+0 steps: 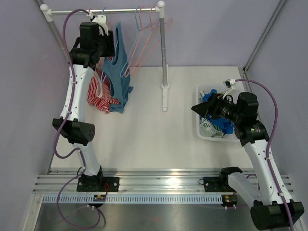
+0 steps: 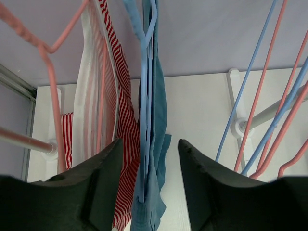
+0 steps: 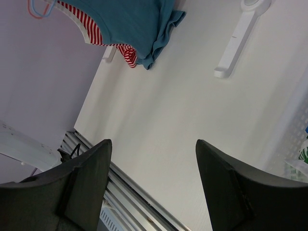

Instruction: Remove the tank top from the hanger

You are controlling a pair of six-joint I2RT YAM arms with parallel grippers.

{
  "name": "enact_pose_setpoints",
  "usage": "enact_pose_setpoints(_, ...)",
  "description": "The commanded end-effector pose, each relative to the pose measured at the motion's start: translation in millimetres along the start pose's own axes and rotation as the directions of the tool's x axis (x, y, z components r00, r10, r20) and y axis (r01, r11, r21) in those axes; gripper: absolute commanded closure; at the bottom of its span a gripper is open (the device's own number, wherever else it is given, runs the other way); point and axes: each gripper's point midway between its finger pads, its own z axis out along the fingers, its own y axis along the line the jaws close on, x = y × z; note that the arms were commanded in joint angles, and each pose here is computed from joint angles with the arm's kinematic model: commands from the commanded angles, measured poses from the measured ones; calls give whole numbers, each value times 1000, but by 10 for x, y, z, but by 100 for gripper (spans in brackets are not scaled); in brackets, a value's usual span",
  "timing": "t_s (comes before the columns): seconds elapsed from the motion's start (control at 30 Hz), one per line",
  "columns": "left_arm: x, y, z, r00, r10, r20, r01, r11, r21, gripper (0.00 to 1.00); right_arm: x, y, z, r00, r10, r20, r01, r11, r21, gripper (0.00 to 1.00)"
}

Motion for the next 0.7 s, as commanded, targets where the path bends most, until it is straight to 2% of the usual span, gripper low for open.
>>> enact_pose_setpoints(0.0, -325, 21, -40, 994, 10, 107, -12, 1000, 24, 50, -66, 126, -20, 999, -46, 15, 47, 998, -40, 23)
enact_pose_setpoints(0.1, -302, 37, 17, 995, 9, 101, -11, 1000, 20, 56, -48, 115, -12, 999, -50, 7, 50, 998, -38, 23)
enact_pose_setpoints(0.23, -312, -5, 31, 994, 7, 106, -12, 999, 47, 81, -60, 109, -18, 998, -59, 10, 60, 998, -31, 24)
enact_pose_setpoints(0.37, -444, -49, -58, 989, -17, 149, 7, 998, 69, 100, -54, 115, -4, 998, -60, 3, 60, 997, -39, 24)
enact_pose_setpoints(0.5, -586, -108, -211, 980, -41, 193, 23, 995, 92, 100, -50, 121, 3, 998, -62, 0, 62, 997, -44, 24)
enact_pose_setpoints(0.67, -872, -184, -616, 956, -52, 287, 21, 994, 112, 100, -63, 146, -6, 998, -69, 3, 69, 996, -52, 24)
